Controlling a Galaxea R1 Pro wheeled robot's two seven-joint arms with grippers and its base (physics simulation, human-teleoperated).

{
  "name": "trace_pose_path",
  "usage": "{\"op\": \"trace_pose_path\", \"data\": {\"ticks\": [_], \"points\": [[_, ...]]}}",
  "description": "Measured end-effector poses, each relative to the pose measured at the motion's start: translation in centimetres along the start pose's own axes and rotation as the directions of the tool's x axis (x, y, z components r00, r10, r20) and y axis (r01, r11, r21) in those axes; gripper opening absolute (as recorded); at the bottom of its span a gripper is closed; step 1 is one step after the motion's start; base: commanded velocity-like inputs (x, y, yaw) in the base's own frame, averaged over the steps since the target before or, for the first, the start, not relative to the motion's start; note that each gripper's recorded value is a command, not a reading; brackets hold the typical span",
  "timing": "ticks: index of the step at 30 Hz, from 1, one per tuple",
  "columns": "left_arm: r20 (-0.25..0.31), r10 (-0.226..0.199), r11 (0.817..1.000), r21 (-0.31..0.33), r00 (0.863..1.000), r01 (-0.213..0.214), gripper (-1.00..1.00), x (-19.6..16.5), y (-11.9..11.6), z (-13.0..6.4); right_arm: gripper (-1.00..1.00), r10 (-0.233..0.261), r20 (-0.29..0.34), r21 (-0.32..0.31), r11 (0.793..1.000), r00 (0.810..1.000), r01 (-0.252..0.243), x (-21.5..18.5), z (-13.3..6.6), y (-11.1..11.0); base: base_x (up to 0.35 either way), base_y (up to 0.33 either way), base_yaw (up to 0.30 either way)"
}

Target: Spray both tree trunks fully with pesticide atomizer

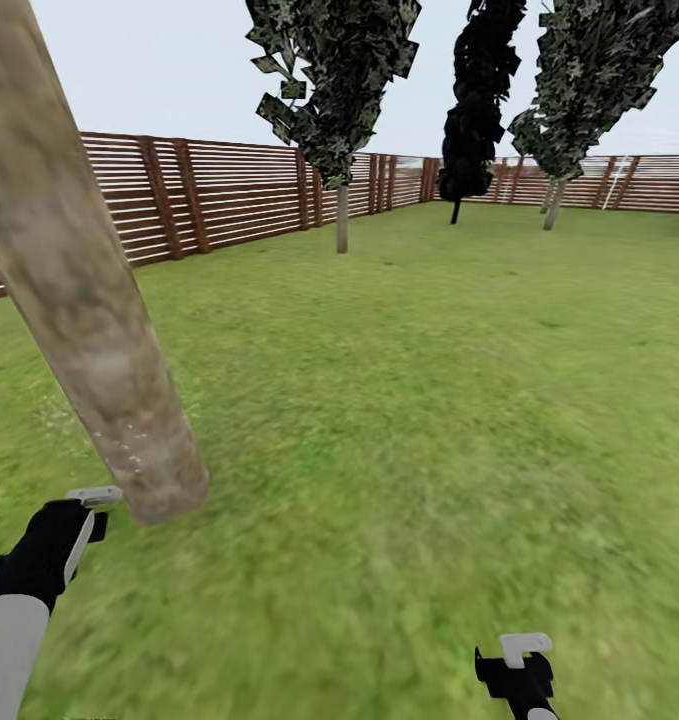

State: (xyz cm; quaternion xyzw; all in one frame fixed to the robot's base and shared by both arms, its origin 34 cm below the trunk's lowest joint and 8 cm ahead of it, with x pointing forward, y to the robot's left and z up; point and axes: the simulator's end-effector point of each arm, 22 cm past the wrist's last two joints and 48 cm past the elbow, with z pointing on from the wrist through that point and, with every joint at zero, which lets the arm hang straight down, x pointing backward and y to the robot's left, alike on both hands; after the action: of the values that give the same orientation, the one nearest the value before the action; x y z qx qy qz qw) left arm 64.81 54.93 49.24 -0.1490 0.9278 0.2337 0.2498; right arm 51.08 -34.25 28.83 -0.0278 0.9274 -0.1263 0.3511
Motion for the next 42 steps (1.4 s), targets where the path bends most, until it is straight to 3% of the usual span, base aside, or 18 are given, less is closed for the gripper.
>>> {"op": "trace_pose_path", "data": {"ticks": [15,16,17,19,23,25,28,29,33,37,42], "points": [[0.002,-0.006,1.0,0.024,1.0,0.006,-1.0,0.0,-1.2,-0.1,1.0,0.0,-0.001,-0.001,1.0,1.0,0.0,0.0,0.0,0.0,0.062,-0.064,0.277],[0.031,-0.019,0.998,0.056,0.999,0.017,-1.0,-0.4,-2.8,-0.2,1.0,0.0,-0.001,-0.001,1.0,1.0,0.0,0.0,0.0,0.0,0.0,0.0,0.276],[0.063,-0.015,0.995,0.098,0.998,0.009,-1.0,-0.4,-6.1,-0.4,1.0,0.0,-0.001,0.0,1.0,1.0,0.0,0.0,0.0,0.0,0.0,0.0,0.262],[0.061,-0.022,0.987,0.161,0.998,0.012,-1.0,0.2,-10.5,-1.2,1.0,0.0,-0.001,0.002,1.0,1.0,0.0,0.0,0.0,0.0,0.0,0.0,0.15],[0.11,-0.019,0.978,0.206,0.994,-0.004,-1.0,-5.4,-13.7,-4.2,1.0,-0.001,-0.002,0.009,1.0,1.0,0.001,0.1,0.0,-0.5,0.0,0.0,0.008],[0.126,-0.019,0.981,0.194,0.992,-0.006,-1.0,-7.6,-12.8,-4.7,1.0,-0.001,-0.002,0.009,1.0,1.0,0.001,0.1,0.0,-0.5,0.0,0.0,0.0],[0.163,-0.039,0.993,0.12,0.986,0.019,-1.0,-11.0,-7.1,-4.2,1.0,-0.001,-0.001,0.009,1.0,1.0,0.001,0.1,0.1,-0.5,0.0,0.0,0.0],[0.164,-0.05,0.992,0.122,0.985,0.03,-1.0,-11.5,-6.6,-4.3,1.0,-0.001,-0.001,0.009,1.0,1.0,0.001,0.1,0.1,-0.5,0.0,0.0,0.0],[0.132,-0.056,0.989,0.145,0.99,0.037,-1.0,-13.3,-7.4,-5.9,1.0,-0.001,-0.001,0.009,1.0,1.0,0.001,0.1,0.1,-0.5,0.0,0.0,0.0],[0.143,-0.066,0.992,0.115,0.988,0.049,-1.0,-15.2,-4.8,-6.3,1.0,-0.001,-0.001,0.009,1.0,1.0,0.001,0.1,0.1,-0.5,0.0,0.0,0.0],[0.135,-0.051,0.991,0.131,0.99,0.033,-1.0,-14.5,-6.0,-6.2,1.0,0.0,-0.001,0.006,1.0,1.0,0.0,0.1,0.0,-0.3,0.0,0.0,0.103]]}}
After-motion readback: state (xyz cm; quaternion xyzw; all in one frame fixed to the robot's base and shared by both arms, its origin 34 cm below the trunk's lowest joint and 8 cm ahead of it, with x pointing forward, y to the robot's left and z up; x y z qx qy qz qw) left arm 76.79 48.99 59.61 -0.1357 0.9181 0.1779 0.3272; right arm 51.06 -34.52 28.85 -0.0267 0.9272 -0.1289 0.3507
